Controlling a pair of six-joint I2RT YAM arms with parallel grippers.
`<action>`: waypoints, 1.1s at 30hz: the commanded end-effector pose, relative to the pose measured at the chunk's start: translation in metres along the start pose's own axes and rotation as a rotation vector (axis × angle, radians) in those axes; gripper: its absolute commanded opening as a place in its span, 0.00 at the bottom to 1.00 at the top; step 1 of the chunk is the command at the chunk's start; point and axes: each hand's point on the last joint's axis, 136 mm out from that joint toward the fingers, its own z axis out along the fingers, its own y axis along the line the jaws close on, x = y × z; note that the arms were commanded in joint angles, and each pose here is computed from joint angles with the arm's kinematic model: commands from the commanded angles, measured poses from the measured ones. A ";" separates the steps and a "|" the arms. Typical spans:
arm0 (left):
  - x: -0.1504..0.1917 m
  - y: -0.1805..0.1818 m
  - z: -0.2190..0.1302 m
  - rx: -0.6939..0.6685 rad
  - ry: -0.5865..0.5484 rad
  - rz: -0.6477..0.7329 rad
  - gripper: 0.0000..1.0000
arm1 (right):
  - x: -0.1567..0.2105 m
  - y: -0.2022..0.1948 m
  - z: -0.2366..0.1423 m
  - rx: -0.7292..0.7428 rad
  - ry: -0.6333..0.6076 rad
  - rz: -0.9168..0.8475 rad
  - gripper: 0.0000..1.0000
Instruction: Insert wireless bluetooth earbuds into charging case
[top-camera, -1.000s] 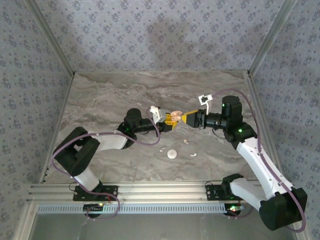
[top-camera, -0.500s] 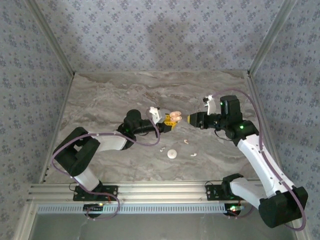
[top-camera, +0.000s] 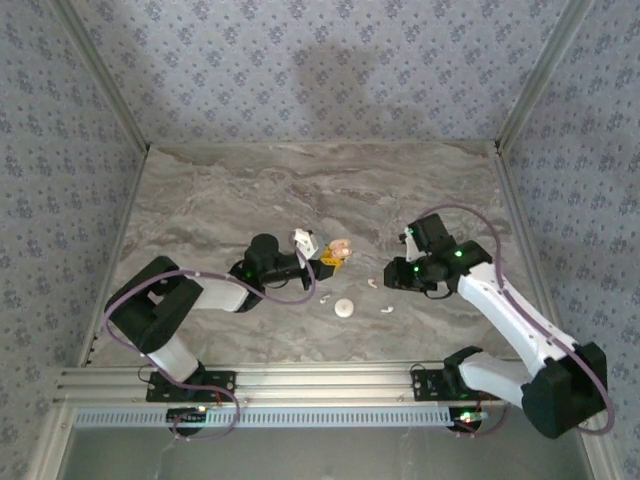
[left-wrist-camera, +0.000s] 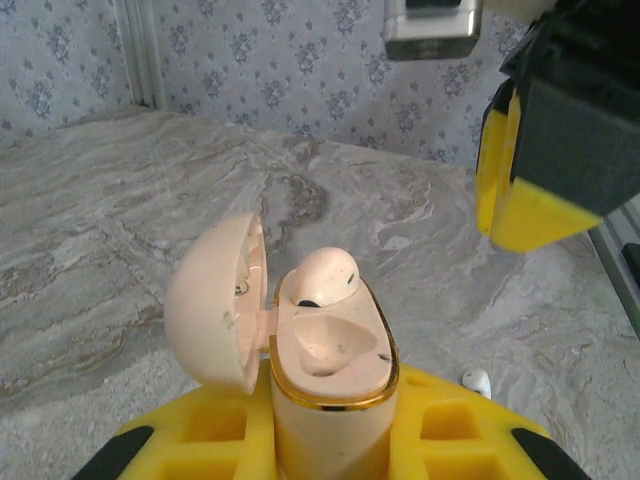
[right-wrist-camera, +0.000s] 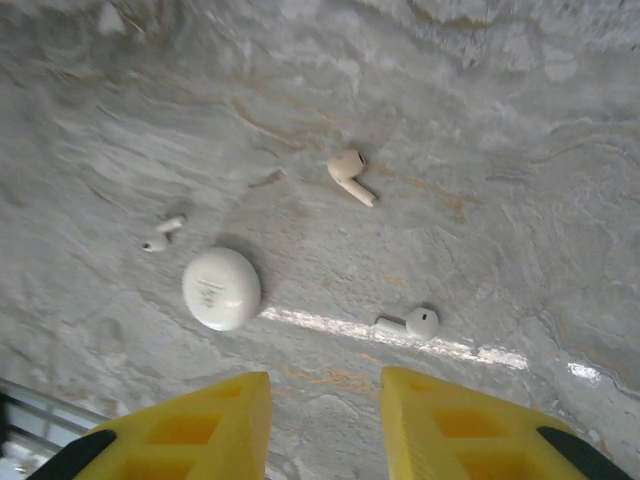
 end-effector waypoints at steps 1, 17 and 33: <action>-0.014 0.005 -0.009 -0.030 -0.047 0.031 0.17 | -0.007 0.001 0.012 0.064 0.021 -0.119 0.36; 0.007 0.046 -0.045 -0.160 -0.032 -0.067 0.17 | -0.032 -0.013 0.073 0.265 0.317 -0.592 0.46; 0.009 0.060 -0.054 -0.196 -0.028 -0.088 0.17 | -0.024 -0.013 0.121 0.231 0.478 -0.662 0.45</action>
